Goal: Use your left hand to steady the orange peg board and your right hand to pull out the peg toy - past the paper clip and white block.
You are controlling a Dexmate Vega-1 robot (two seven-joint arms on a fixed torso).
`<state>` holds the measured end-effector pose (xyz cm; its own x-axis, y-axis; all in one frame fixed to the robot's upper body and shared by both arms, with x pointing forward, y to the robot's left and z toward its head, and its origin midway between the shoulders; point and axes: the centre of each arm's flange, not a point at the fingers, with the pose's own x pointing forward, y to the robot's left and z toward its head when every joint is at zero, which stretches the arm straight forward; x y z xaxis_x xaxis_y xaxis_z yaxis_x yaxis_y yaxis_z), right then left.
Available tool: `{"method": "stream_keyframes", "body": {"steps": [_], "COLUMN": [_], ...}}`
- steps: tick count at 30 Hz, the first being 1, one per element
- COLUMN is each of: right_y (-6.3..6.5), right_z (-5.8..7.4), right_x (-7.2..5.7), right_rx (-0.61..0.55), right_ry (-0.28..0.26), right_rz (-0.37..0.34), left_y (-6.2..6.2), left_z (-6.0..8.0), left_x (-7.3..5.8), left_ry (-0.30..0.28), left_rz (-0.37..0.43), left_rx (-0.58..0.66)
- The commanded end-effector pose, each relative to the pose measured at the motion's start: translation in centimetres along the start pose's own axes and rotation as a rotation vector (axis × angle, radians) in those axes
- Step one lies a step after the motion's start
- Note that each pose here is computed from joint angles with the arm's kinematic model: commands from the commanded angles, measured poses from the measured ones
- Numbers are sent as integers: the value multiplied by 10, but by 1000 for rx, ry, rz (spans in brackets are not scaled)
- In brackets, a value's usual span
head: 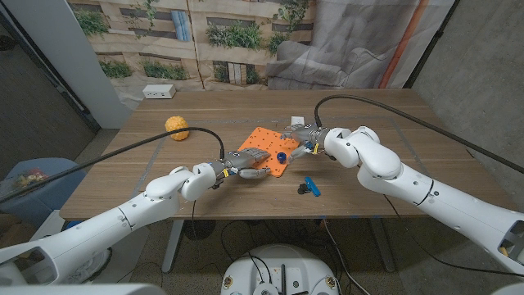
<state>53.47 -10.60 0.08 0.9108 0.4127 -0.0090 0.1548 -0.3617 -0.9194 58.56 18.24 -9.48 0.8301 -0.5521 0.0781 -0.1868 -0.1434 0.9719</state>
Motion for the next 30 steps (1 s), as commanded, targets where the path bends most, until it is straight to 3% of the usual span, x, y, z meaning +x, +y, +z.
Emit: {"method": "stream_keyframes", "body": {"steps": [1, 18, 30], "right_y": [-2, -4, 1], "right_z": [9, 15, 12], "right_x": [11, 20, 23], "right_rx": [-84, -144, -58], "right_ry": [11, 57, 60], "right_rz": [27, 89, 36], "left_y": [-1, -3, -4], "left_z": [1, 2, 3], "left_x": [2, 3, 3], "left_ry": [-2, -8, -9], "left_rz": [-6, -13, -17], "left_rx": [-10, -8, -14]}}
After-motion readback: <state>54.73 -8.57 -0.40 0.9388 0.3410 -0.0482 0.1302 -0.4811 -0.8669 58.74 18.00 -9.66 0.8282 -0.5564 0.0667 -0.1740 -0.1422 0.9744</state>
